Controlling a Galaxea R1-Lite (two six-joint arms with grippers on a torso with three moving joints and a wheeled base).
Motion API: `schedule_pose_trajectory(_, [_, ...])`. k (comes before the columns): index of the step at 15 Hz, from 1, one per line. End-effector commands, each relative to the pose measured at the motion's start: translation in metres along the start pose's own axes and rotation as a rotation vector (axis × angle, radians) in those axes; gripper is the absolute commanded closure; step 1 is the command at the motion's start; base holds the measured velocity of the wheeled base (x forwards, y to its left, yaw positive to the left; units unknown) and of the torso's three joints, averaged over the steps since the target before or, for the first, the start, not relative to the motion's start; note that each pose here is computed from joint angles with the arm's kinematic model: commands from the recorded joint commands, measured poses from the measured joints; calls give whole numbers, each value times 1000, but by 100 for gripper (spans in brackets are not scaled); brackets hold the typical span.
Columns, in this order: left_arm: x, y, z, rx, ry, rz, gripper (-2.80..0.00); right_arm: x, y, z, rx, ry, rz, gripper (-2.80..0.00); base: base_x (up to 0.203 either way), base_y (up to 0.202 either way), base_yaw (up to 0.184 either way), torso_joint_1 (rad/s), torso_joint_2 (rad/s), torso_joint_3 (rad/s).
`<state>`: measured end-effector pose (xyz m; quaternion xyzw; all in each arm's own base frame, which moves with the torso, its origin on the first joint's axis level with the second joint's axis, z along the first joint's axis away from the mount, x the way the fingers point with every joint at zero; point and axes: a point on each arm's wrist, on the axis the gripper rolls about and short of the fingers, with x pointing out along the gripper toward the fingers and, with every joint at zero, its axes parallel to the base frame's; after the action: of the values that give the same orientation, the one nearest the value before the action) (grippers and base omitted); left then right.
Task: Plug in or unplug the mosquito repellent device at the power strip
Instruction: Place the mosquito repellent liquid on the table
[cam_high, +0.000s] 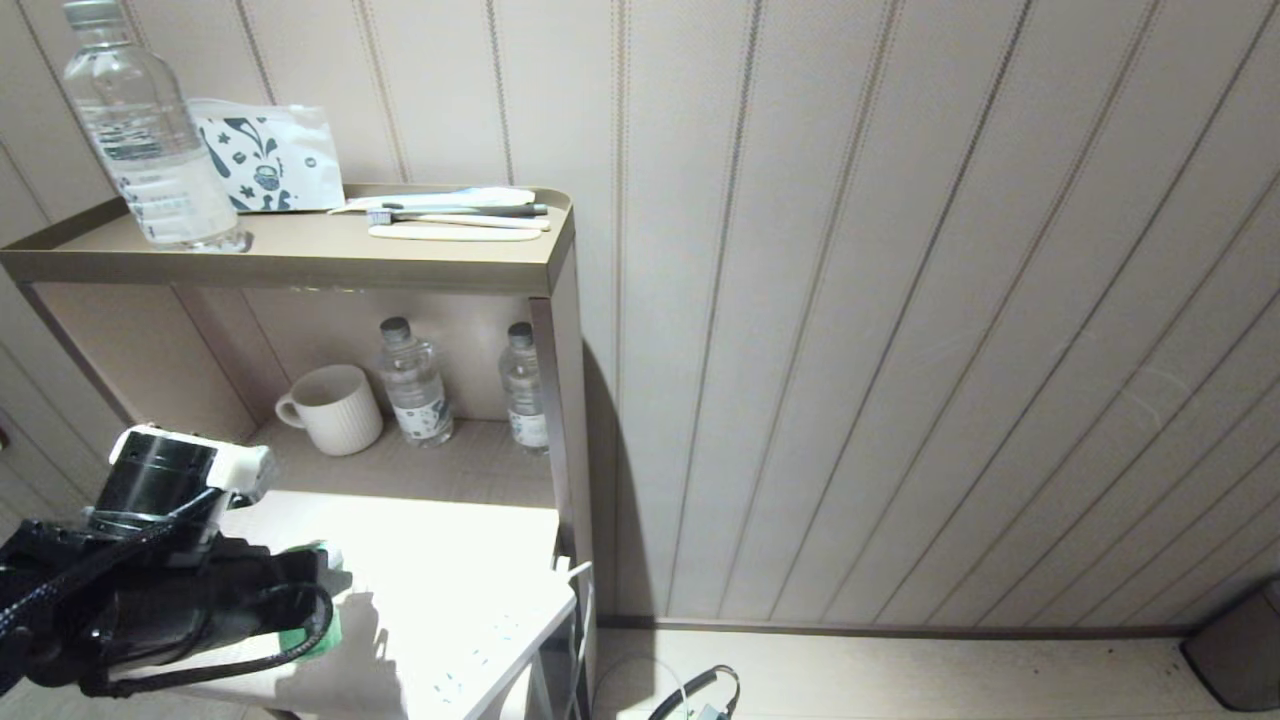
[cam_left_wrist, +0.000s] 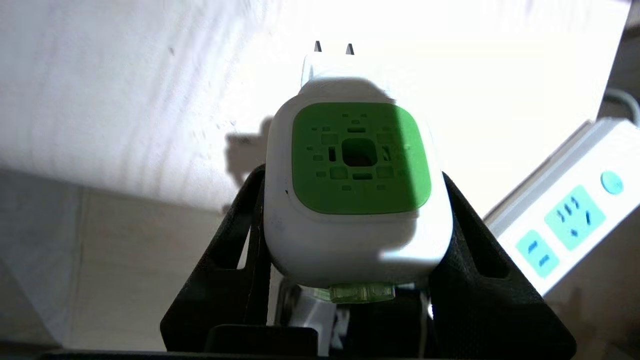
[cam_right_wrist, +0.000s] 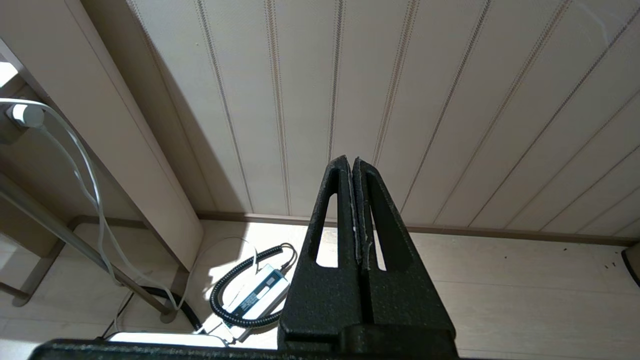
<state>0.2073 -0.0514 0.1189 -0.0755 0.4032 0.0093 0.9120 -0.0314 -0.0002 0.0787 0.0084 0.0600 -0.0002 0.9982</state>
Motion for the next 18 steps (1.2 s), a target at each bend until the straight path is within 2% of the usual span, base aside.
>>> schedule_pose_trajectory(1, [4, 1, -1, -3, -162, 0, 0, 0, 0, 0, 0, 6, 1, 0, 0, 0, 0, 0, 0, 0])
schedule_pose_trajectory(4, [12, 3, -6, 17, -340, 50, 0, 0, 0, -1, 1, 7, 1, 0, 0, 0, 0, 0, 0, 0])
schedule_pose_trajectory(6, [27, 2, -11, 52, -405, 96, 0, 0, 0, -1, 0, 7, 1, 0, 0, 0, 0, 0, 0, 0])
schedule_pose_trajectory(10, [68, -7, -36, 98, -461, 157, 0, 0, 0, -1, 1, 7, 1, 0, 0, 0, 0, 0, 0, 0])
schedule_pose_trajectory(12, [82, -11, -51, 151, -434, 208, 0, 0, 0, -1, 0, 7, 1, 0, 0, 0, 0, 0, 0, 0])
schedule_pose_trajectory(14, [75, -15, -48, 157, -484, 214, 0, 0, 0, -1, 1, 7, 1, 0, 0, 0, 0, 0, 0, 0])
schedule_pose_trajectory(16, [79, -18, -48, 163, -487, 206, 0, 0, 0, -1, 1, 7, 1, 0, 0, 0, 0, 0, 0, 0])
schedule_pose_trajectory(18, [86, -24, -40, 141, -519, 185, 0, 0, 0, -1, 1, 7, 1, 0, 0, 0, 0, 0, 0, 0])
